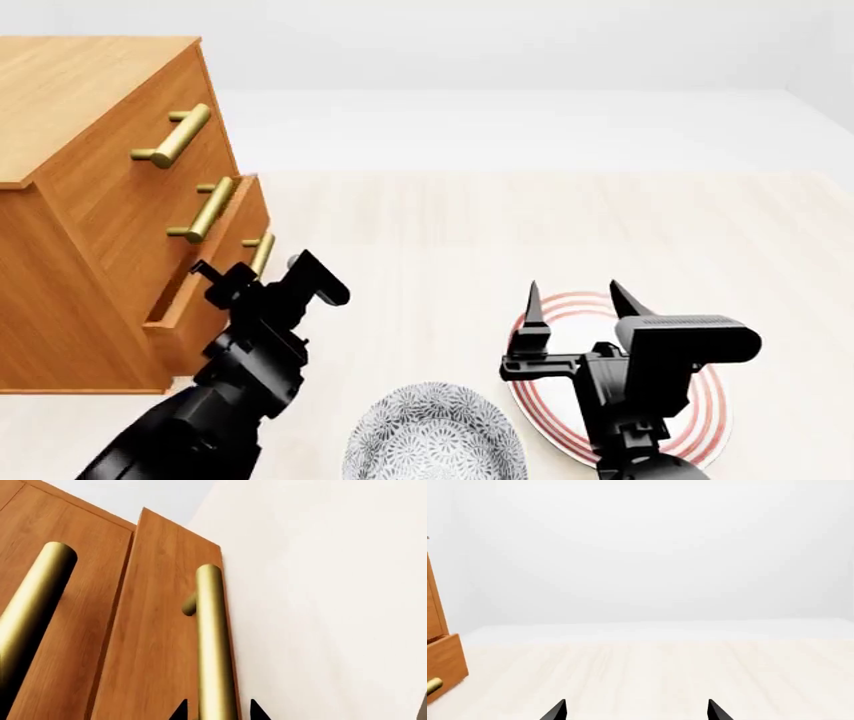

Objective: Open the bottom drawer of the cabinet.

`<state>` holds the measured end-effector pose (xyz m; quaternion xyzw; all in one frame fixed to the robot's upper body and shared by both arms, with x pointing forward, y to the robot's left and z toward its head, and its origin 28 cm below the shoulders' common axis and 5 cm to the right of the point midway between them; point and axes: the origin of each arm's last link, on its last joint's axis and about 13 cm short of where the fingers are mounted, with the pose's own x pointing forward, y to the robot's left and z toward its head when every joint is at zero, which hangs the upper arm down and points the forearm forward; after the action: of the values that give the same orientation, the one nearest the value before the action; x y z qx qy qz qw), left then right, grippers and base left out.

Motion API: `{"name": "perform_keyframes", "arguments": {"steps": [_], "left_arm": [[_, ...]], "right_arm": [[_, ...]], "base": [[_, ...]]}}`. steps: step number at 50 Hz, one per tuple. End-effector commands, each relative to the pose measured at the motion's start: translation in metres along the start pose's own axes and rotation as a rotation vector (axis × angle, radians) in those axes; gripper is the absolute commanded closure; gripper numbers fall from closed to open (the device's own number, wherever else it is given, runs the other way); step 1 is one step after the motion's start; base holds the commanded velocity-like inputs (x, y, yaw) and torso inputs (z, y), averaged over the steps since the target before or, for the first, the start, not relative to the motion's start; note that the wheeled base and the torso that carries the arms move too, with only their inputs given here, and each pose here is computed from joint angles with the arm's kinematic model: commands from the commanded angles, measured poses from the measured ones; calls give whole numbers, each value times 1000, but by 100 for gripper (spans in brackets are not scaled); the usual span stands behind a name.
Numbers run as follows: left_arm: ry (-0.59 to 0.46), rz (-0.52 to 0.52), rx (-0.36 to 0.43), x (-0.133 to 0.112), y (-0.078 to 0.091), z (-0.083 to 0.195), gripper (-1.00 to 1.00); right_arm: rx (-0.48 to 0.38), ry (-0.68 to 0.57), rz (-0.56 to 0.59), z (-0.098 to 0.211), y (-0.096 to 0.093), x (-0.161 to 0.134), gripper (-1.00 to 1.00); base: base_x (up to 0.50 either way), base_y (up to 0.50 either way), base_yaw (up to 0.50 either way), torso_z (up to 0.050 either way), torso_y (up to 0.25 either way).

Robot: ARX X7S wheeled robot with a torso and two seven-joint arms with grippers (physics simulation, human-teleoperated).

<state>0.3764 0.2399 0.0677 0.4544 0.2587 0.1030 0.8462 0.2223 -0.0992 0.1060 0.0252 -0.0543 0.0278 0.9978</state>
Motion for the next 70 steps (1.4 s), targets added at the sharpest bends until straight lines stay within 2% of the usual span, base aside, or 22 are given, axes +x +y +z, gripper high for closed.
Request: {"name": "perform_keyframes", "arguments": {"steps": [1,12,24,35,56,57,66,68,70], "left_arm": [[-156,-81,-6,-13,-9,43,100],[-199,-117,-4,-21,-17,54,100],[-229,-110,62,-31,-25,63,100],[-269,-143,75,-42,-32,72,100],[-303,-146,58,-44,-29,80,100],[-309,-140,49,-45,-28,81,-100],[-347,-149,37,-50,-28,90,-100],[-367,-148,13,-52,-25,95,-100],[-390,-149,-45,-55,-15,102,-100]], "right_arm": [[5,-2,1,0,0,-1,-100],[8,-7,0,1,-2,-1,-100],[17,-14,-1,1,-3,-2,-100],[21,-22,1,2,-3,-4,-100],[20,-23,4,3,-3,-3,-100],[20,-23,4,3,-3,-3,-100],[22,-27,4,4,-2,-3,-100],[22,-27,5,4,-2,-3,-100],[23,-25,5,3,-2,-3,-100]], "base": [[15,0,-6,0,0],[7,0,-5,0,0],[7,0,-5,-1,0],[6,0,-4,0,0],[0,0,-1,0,0],[0,0,0,0,0],[0,0,0,0,0],[0,0,0,0,0],[0,0,0,0,0]]}}
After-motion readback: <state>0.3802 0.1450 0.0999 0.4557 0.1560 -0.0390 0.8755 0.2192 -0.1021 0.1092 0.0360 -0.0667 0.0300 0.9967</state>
